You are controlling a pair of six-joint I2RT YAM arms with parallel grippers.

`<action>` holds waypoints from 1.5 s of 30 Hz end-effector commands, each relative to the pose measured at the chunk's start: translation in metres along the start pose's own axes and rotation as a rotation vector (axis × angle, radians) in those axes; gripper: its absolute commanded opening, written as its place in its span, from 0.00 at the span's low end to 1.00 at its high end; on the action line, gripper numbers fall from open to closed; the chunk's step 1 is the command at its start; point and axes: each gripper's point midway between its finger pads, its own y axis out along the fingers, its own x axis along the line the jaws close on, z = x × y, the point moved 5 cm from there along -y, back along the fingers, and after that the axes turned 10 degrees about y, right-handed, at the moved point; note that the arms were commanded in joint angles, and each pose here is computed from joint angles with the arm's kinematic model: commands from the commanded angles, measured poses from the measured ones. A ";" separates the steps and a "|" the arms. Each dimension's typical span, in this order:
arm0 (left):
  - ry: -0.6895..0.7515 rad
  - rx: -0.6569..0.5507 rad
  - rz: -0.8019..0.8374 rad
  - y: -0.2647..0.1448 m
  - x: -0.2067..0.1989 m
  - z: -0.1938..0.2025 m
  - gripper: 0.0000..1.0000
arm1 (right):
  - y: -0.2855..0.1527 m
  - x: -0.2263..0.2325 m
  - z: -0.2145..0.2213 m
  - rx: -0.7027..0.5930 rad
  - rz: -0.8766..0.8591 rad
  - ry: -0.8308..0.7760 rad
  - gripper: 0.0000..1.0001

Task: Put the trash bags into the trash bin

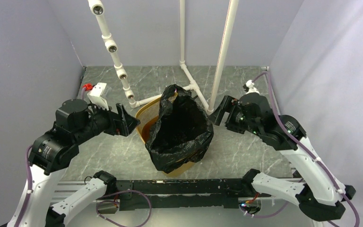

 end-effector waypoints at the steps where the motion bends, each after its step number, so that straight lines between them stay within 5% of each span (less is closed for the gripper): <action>1: 0.019 -0.030 -0.017 -0.004 0.000 -0.016 0.93 | -0.004 -0.002 0.005 -0.011 0.076 0.018 0.82; 11: 0.045 -0.022 0.121 0.007 -0.017 -0.027 0.93 | -0.003 0.008 0.022 -0.015 0.120 0.029 0.83; 21: 0.080 0.098 0.437 0.037 -0.046 -0.022 0.87 | 0.019 0.019 0.030 0.018 0.109 -0.042 0.51; 30: 0.049 0.175 0.506 0.049 -0.050 -0.013 0.72 | 0.028 0.019 0.031 0.006 0.121 -0.082 0.28; 36: 0.026 0.160 0.652 0.044 -0.064 -0.011 0.69 | 0.030 0.024 0.029 0.004 0.114 -0.108 0.24; 45: 0.014 0.224 0.543 0.056 -0.050 0.001 0.53 | 0.032 0.030 0.028 0.003 0.092 -0.124 0.17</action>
